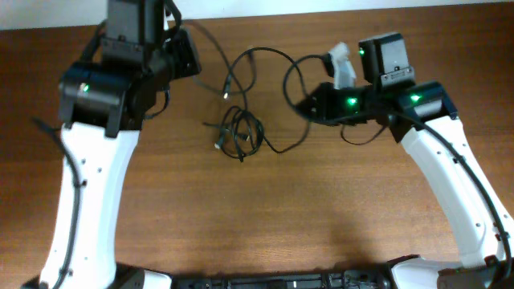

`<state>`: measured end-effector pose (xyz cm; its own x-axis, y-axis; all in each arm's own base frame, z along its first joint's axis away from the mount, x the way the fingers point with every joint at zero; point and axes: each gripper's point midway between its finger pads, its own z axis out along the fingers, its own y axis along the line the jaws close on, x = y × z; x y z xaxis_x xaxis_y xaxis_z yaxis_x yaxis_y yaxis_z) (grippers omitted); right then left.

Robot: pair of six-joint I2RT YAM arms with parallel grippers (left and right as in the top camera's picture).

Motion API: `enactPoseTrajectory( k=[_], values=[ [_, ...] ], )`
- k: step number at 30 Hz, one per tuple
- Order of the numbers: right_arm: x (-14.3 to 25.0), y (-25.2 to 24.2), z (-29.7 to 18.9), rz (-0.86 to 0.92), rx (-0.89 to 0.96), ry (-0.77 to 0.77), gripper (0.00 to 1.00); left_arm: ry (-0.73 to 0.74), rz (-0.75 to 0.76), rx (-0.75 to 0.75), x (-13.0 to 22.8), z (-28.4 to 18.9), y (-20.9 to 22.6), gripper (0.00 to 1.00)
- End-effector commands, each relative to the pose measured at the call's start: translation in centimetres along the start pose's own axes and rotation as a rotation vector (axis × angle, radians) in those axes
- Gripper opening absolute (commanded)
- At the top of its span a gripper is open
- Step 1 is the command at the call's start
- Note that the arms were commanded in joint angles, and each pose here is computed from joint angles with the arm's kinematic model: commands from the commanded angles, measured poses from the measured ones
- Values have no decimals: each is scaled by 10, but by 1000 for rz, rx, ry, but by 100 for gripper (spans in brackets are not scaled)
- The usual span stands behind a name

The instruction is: Untangle cables

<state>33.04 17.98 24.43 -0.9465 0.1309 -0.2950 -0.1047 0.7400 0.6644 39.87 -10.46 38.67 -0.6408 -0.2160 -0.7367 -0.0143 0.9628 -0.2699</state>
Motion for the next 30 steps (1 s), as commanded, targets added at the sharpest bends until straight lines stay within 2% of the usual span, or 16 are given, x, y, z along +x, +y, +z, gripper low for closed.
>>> enactPoseTrajectory(
  k=[1, 4, 13, 16, 20, 25, 26, 29, 30],
  values=[
    [-2, -72, -12, 80, 381, -59, 4, -236, 34, 228, -41, -90, -34, 0],
    [5, -98, -20, 135, 526, -54, 4, -437, 36, 302, -73, -144, -44, 0],
    [19, -115, -8, 208, 569, -1, 4, -981, 62, 473, -146, -277, -64, 0],
    [24, -120, -5, 216, 577, 17, 4, -1100, 62, 481, -160, -301, -63, 0],
    [29, -124, -2, 222, 585, 33, 4, -1110, -18, 328, -167, -290, -37, 0],
    [27, -124, -1, 219, 581, 25, 5, -950, -72, 91, -159, -222, -6, 0],
    [27, -124, -1, 218, 580, 23, 16, -930, -75, 62, -159, -211, -3, 0],
    [27, -124, -1, 218, 580, 24, 85, -880, -44, -10, -162, -176, 3, 0],
    [27, -124, -1, 219, 580, 25, 91, -865, -39, -28, -164, -163, 5, 0]
  ],
)
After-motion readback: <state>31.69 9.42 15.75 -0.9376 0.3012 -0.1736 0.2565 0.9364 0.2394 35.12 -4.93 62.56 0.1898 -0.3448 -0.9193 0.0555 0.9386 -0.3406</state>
